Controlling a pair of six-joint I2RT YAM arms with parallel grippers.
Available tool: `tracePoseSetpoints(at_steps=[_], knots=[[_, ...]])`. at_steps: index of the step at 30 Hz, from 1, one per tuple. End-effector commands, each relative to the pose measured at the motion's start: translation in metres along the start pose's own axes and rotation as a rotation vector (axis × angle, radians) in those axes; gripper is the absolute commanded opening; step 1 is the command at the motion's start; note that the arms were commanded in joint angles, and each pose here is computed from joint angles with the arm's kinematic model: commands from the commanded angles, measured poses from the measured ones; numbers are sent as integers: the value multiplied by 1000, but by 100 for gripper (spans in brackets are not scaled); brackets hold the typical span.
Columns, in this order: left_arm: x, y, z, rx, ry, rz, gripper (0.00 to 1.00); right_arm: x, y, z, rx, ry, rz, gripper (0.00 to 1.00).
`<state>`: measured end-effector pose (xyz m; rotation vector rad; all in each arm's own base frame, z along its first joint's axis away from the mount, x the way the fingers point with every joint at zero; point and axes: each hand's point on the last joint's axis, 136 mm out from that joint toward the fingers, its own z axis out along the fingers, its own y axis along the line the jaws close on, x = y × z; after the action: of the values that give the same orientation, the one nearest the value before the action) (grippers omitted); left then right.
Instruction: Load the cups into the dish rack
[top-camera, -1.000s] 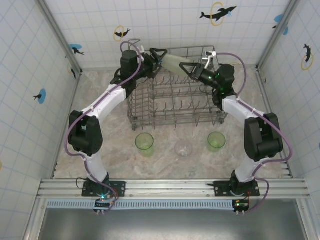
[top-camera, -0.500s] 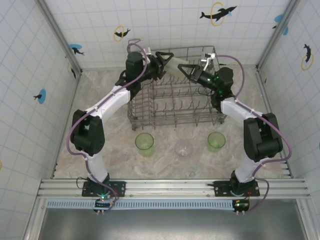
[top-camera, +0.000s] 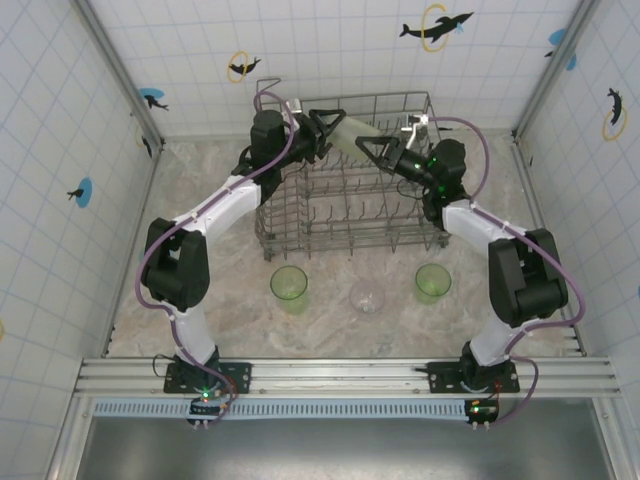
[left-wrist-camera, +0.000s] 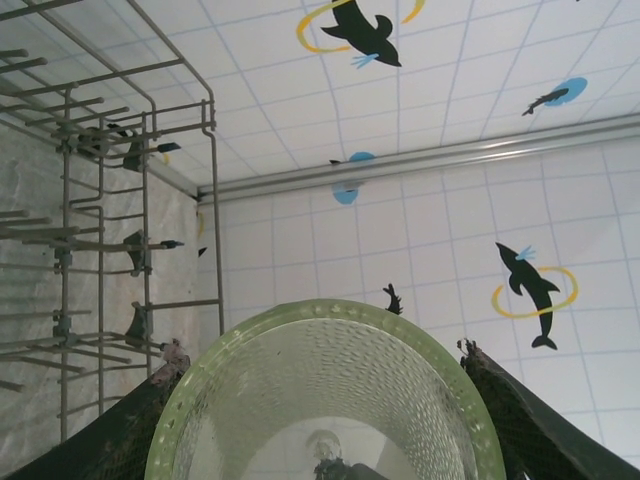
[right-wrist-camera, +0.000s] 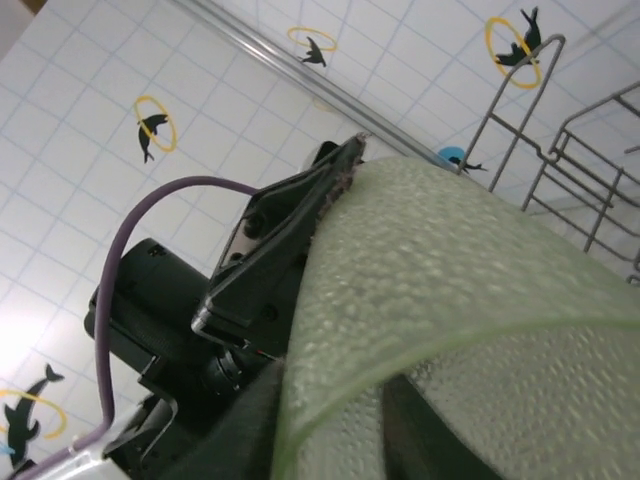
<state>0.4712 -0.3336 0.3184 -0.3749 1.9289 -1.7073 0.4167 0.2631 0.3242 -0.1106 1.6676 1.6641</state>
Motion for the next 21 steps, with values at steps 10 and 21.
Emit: tracePoseSetpoints(at_steps=[10,21], knots=[[-27,-16,-2,-111,-116,309,0,1,-9,-44,223,-37,-68,100],[-58,19,-15,-362,-236,623,0,5,0,-100,474,-108,-261,100]])
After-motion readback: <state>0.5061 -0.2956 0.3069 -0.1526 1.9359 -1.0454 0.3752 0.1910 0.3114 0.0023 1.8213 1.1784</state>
